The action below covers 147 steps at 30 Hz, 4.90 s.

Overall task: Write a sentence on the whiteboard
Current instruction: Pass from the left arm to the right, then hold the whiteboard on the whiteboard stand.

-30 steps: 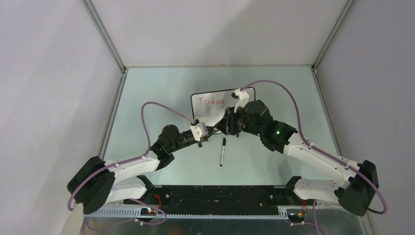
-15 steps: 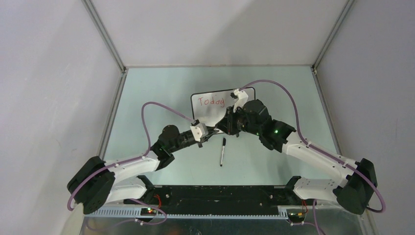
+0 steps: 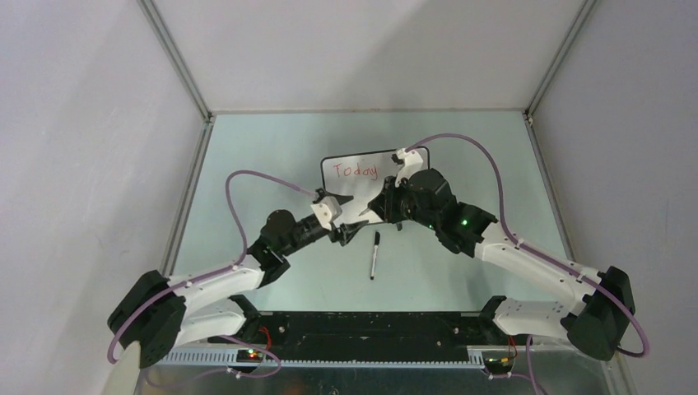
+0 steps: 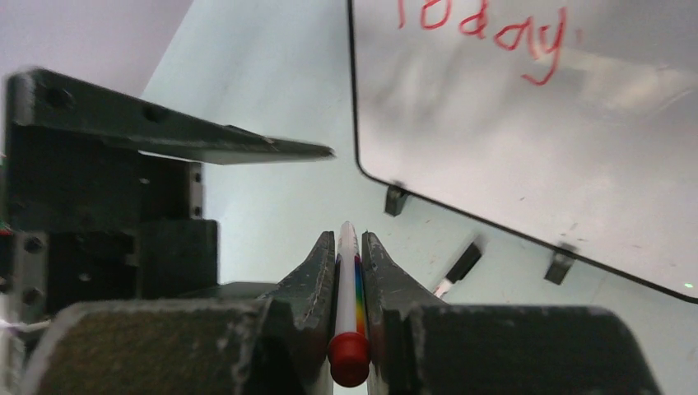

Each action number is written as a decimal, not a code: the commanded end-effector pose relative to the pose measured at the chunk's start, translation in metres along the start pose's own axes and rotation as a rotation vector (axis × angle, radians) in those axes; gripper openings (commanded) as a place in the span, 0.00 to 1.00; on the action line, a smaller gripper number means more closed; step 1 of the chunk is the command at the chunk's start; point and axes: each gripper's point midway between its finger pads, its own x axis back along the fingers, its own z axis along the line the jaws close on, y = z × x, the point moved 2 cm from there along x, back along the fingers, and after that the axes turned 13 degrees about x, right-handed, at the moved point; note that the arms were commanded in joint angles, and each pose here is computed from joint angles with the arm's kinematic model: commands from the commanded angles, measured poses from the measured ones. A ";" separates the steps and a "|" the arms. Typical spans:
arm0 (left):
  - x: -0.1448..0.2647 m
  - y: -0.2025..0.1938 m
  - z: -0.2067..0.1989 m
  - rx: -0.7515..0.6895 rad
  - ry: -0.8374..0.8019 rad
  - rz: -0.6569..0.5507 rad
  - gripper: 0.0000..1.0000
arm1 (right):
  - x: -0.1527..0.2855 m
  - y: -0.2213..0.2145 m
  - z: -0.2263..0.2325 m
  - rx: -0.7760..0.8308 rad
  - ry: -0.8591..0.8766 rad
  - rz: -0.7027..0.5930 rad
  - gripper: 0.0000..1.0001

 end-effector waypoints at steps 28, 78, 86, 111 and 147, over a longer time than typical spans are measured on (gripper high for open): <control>0.098 0.004 0.176 0.676 0.453 -0.464 0.99 | 0.024 0.003 -0.040 0.057 -0.244 -0.480 0.00; 0.065 -0.007 0.200 0.945 0.312 -0.308 0.99 | 0.038 -0.010 -0.048 0.022 -0.232 -0.547 0.00; 0.061 0.022 0.186 0.827 0.232 -0.265 0.99 | 0.039 -0.009 -0.050 0.024 -0.242 -0.552 0.00; 0.059 0.039 0.192 0.776 0.082 -0.310 0.99 | 0.037 -0.010 -0.053 0.024 -0.247 -0.546 0.00; 0.001 -0.009 0.184 0.922 -0.139 -0.104 0.85 | 0.032 -0.012 -0.051 0.038 -0.250 -0.535 0.00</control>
